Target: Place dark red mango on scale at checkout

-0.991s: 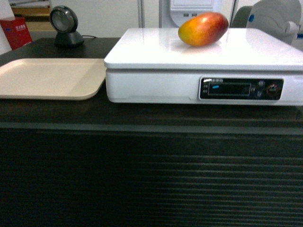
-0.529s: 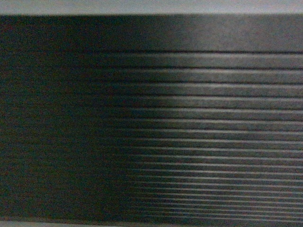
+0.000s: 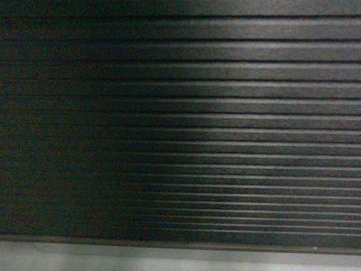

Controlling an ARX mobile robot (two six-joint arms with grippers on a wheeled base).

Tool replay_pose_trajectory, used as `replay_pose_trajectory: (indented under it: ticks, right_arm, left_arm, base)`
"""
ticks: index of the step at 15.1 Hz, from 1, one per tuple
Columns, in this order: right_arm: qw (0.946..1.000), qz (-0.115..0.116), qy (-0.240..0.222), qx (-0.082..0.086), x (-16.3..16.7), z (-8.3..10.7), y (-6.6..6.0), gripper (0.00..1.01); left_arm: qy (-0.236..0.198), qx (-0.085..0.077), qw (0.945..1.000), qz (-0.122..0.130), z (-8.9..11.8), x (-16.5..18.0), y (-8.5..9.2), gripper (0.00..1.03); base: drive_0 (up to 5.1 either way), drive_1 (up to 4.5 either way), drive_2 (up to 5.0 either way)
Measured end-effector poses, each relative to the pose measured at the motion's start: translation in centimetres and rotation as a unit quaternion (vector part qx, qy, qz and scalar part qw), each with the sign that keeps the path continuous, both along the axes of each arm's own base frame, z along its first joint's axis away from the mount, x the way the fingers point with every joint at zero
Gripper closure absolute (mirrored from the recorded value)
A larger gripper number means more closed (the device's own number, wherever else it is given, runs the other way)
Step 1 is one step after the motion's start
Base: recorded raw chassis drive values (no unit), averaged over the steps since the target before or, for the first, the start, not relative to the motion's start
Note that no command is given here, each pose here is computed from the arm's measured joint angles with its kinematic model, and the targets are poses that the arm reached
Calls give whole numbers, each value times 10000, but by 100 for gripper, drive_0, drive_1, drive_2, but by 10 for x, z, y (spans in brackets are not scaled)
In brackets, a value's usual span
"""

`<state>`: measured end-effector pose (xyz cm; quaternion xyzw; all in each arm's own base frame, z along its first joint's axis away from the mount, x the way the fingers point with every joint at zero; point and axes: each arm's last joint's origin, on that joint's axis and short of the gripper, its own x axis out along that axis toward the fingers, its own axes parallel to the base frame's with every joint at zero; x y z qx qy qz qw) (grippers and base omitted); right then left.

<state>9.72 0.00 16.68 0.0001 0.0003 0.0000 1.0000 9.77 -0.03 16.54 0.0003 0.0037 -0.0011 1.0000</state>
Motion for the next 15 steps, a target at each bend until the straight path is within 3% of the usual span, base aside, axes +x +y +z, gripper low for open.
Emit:
replay_pose_trajectory:
  ticks: [15]
  right_arm:
    - [10000,0,-15,-4,0,0,0,3]
  left_arm:
    - [-8,-2,10000,-2,0,0,0,5]
  base:
    - [0,0,0]
